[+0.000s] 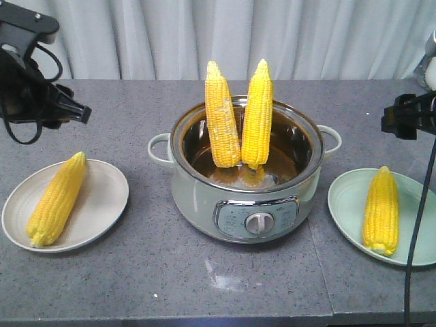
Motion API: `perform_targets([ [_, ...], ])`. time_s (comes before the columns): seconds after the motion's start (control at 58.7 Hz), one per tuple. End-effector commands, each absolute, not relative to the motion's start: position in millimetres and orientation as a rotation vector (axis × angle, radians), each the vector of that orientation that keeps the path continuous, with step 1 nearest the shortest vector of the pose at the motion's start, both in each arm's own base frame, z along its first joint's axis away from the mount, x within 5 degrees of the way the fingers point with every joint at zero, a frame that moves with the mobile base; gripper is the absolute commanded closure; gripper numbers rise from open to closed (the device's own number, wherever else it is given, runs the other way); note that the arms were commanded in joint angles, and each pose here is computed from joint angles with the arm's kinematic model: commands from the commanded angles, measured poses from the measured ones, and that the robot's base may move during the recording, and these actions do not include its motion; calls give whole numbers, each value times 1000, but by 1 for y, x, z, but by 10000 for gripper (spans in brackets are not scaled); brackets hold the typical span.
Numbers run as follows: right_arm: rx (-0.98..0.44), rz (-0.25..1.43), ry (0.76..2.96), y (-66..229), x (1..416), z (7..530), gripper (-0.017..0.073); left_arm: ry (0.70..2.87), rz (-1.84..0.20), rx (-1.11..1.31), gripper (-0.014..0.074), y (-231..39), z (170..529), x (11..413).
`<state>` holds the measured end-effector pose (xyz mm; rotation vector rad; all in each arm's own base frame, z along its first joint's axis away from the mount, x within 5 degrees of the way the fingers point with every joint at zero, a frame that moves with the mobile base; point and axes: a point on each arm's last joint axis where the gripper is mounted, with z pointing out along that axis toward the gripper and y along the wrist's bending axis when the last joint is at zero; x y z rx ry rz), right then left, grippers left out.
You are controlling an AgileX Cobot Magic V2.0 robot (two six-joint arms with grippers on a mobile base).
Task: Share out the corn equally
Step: 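Move both grippers back over the pot and grasp another cob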
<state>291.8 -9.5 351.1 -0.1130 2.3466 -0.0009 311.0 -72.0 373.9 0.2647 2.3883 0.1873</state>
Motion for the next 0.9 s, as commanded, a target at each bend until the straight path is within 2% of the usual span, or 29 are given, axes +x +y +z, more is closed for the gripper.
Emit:
perform_targets([
  [0.0, -144, 97, 2149, -1, 283, 386, -22, 2191, 54, 205, 141, -71, 417, 294],
  [0.204, -266, 411, 1968, 24, 293, 403, -22, 2063, -221, 145, 144, -82, 440, 278],
  [0.358, -303, 553, 1876, 32, 315, 411, -22, 2039, -326, 149, 144, -89, 443, 276],
  [0.494, -336, 597, 1895, 40, 348, 402, -22, 2033, -369, 147, 144, -92, 443, 277],
  [0.596, -401, 602, 1905, 61, 372, 395, -22, 2028, -369, 147, 144, -92, 443, 277],
  [0.784, -350, 614, 1975, 76, 407, 371, -22, 2034, -368, 148, 144, -92, 443, 277],
  [0.886, -370, 633, 1993, 87, 416, 360, -22, 2036, -367, 148, 144, -92, 442, 278],
])
